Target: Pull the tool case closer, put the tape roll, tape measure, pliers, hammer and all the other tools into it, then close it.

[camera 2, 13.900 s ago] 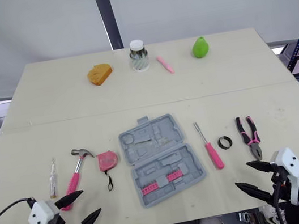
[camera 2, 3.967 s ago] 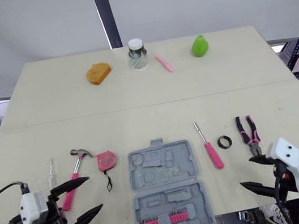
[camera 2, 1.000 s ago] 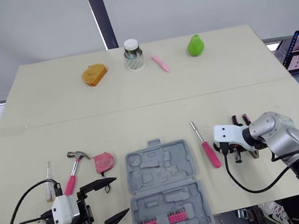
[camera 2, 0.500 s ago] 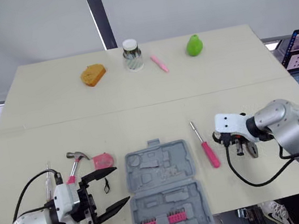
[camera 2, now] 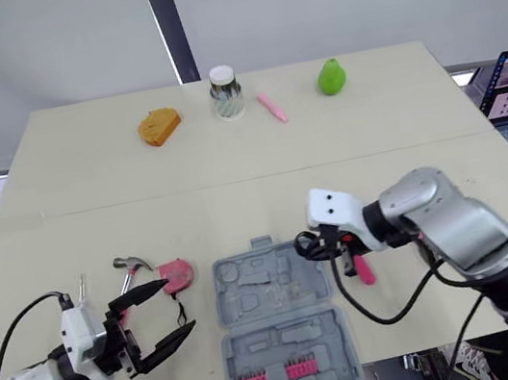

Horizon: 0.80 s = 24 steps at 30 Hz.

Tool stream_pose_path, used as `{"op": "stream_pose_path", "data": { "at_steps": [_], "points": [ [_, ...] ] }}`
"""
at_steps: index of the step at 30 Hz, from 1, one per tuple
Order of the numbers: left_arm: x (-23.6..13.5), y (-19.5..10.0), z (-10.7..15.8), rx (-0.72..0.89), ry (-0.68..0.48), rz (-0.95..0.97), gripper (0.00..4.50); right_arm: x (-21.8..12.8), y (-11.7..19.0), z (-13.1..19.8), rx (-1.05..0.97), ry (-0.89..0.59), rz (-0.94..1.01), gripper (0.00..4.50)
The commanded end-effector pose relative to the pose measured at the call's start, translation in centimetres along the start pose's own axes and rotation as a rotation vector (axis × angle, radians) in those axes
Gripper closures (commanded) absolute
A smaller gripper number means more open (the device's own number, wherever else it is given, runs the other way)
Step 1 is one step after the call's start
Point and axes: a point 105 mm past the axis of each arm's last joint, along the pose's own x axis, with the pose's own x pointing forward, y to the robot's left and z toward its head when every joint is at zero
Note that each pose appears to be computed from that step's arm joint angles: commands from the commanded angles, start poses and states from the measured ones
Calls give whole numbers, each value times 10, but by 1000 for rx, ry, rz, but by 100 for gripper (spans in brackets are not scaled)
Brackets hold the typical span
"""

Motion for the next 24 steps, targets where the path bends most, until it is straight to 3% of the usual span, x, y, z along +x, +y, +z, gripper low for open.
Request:
{"op": "stream_pose_path", "data": {
  "at_steps": [1, 12, 24],
  "points": [
    [-7, 3, 3, -7, -9, 43, 0, 10, 3, 13, -11, -31, -2, 446],
    [-41, 6, -8, -34, 53, 162, 0, 62, -1, 39, 34, -112, 26, 446],
    [-52, 9, -8, -38, 71, 226, 0, 108, 0, 51, -17, -112, 63, 446]
  ]
}}
